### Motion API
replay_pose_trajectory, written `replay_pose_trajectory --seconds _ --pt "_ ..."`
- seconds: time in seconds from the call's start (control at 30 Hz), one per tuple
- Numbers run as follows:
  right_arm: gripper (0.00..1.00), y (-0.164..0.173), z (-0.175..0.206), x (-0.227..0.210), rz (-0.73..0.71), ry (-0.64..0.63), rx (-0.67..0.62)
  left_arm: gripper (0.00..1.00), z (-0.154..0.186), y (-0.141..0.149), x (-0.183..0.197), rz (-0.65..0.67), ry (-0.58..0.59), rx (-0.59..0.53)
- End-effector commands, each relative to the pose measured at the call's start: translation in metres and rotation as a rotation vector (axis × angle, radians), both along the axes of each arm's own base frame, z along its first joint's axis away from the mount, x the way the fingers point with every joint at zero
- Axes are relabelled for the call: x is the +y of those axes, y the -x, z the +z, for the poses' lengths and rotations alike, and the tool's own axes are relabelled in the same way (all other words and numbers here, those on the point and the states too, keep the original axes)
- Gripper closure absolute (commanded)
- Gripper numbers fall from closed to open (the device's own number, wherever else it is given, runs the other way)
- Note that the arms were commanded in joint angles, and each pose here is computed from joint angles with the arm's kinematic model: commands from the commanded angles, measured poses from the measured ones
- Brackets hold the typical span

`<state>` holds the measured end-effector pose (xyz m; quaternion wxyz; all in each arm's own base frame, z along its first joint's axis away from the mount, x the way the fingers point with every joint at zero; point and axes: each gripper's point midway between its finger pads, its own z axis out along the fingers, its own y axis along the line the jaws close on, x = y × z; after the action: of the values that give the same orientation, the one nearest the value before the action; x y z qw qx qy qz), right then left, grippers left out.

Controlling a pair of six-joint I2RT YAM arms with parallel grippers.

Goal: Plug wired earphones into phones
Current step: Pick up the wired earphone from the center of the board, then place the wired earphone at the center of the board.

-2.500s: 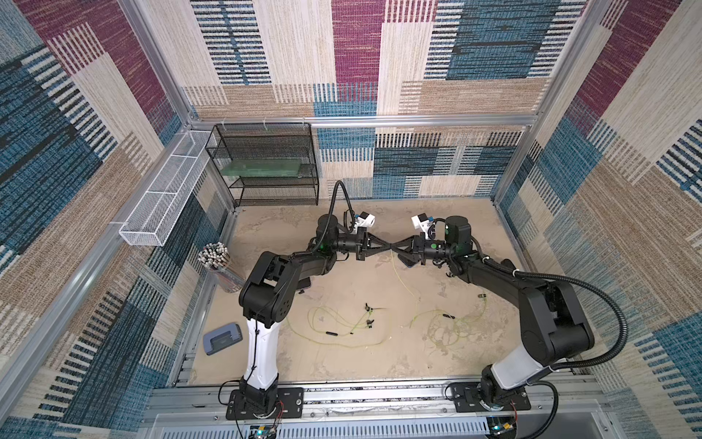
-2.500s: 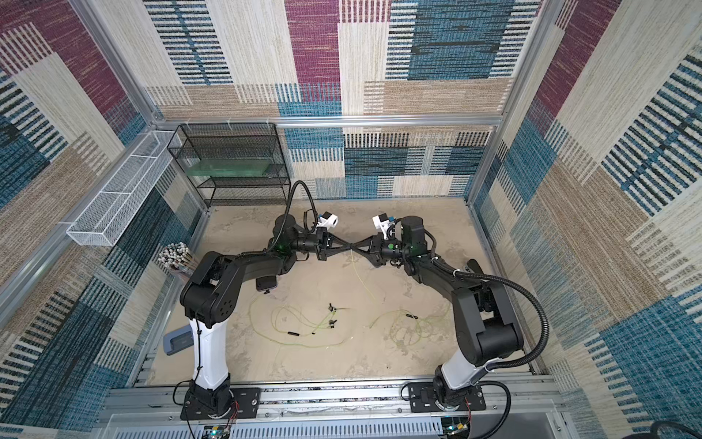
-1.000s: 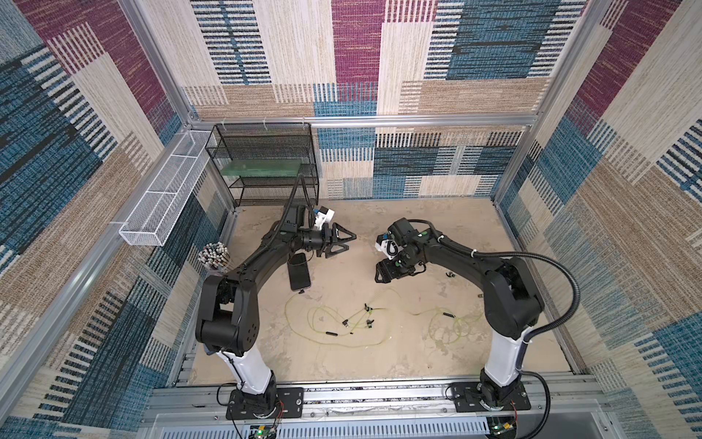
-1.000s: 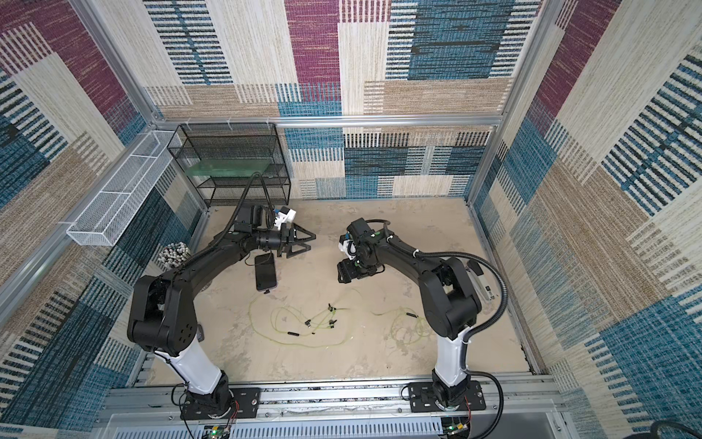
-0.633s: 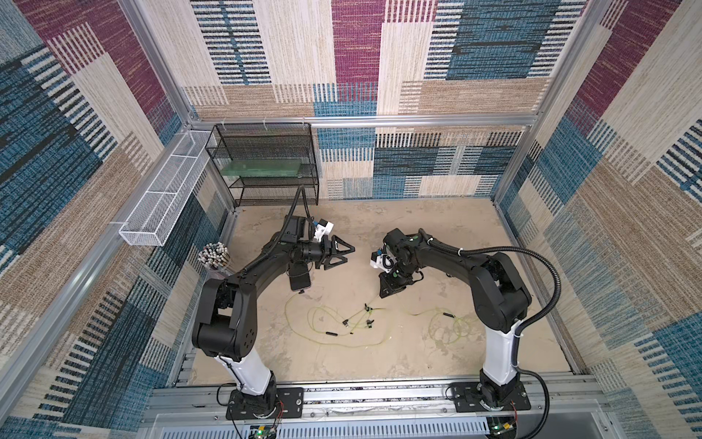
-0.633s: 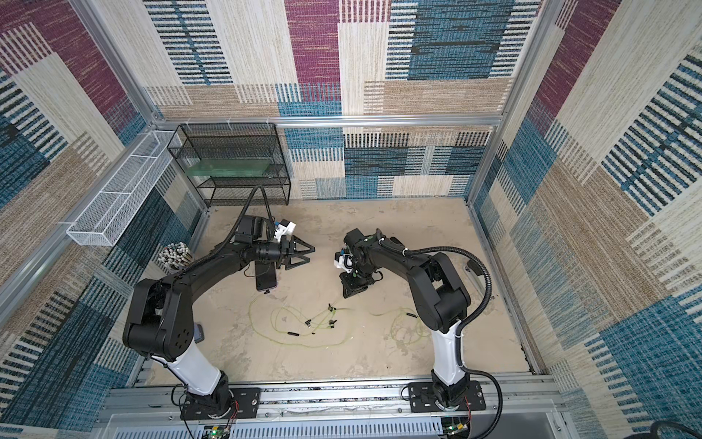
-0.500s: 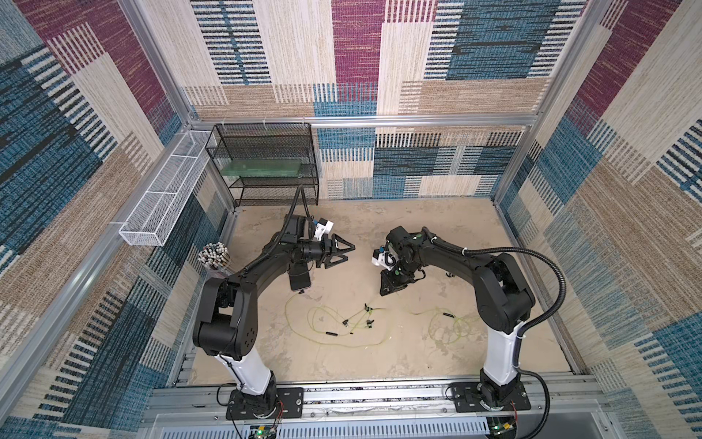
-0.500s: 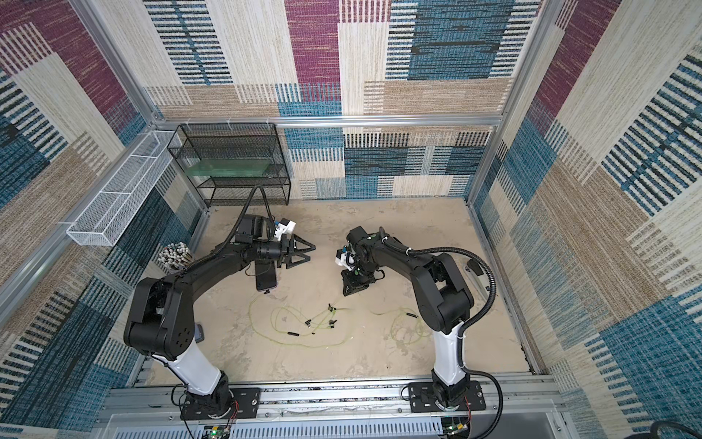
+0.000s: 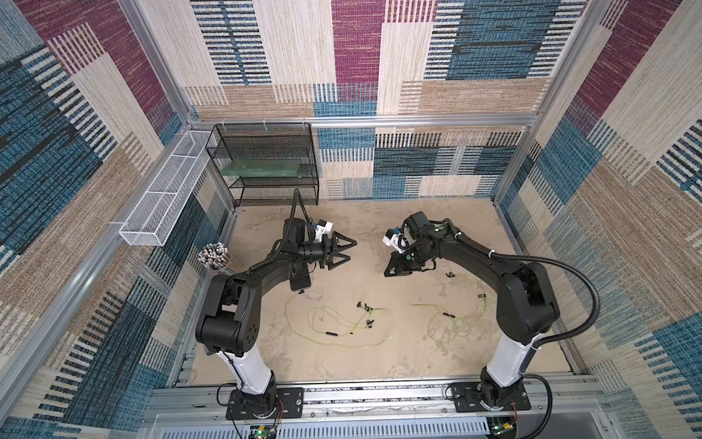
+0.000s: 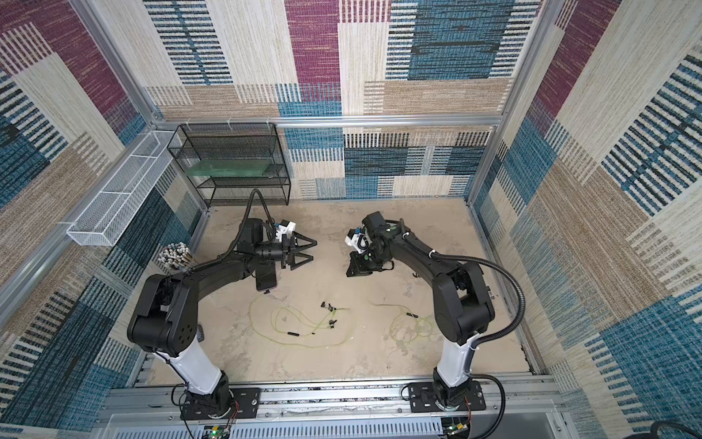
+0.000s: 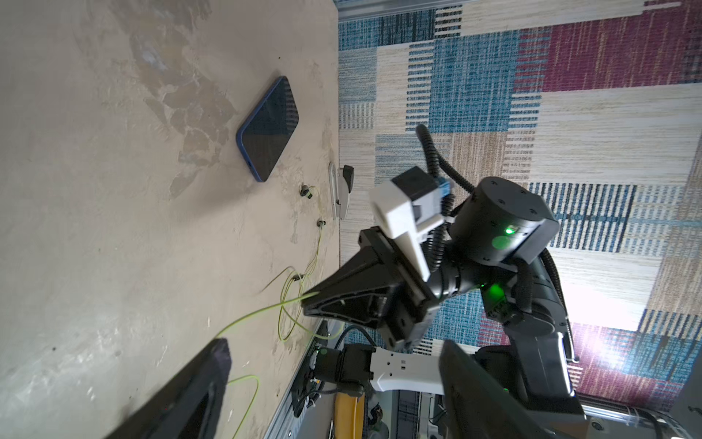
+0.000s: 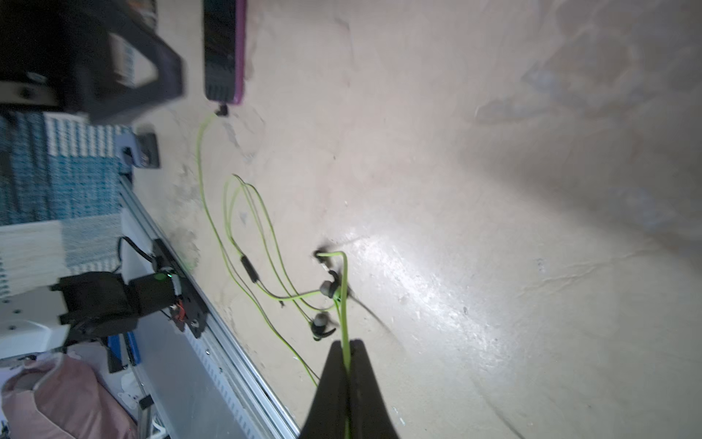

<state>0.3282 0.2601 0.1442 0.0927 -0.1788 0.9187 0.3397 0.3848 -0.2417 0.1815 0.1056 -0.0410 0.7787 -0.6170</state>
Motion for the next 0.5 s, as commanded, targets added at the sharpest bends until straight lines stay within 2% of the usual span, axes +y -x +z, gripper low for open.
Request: replay_pose_trajectory --seconds 0.0,0.13,0.33,0.47 --pt "1.00 -0.004 0.044 0.018 -0.013 -0.177 -0.027 0.11 0.018 -0.013 -0.010 0.019 0.071 -0.084" --pt "1.00 -0.001 0.086 0.030 -0.003 -0.355 -0.065 0.10 0.014 -0.022 -0.026 0.042 0.117 -0.096" --pt "1.00 -0.011 0.119 0.020 -0.067 -0.535 -0.095 0.09 0.004 -0.020 -0.053 0.021 0.147 -0.077" --pt "1.00 -0.012 0.125 0.014 -0.084 -0.567 -0.104 0.09 -0.002 -0.024 -0.054 0.047 0.163 -0.067"
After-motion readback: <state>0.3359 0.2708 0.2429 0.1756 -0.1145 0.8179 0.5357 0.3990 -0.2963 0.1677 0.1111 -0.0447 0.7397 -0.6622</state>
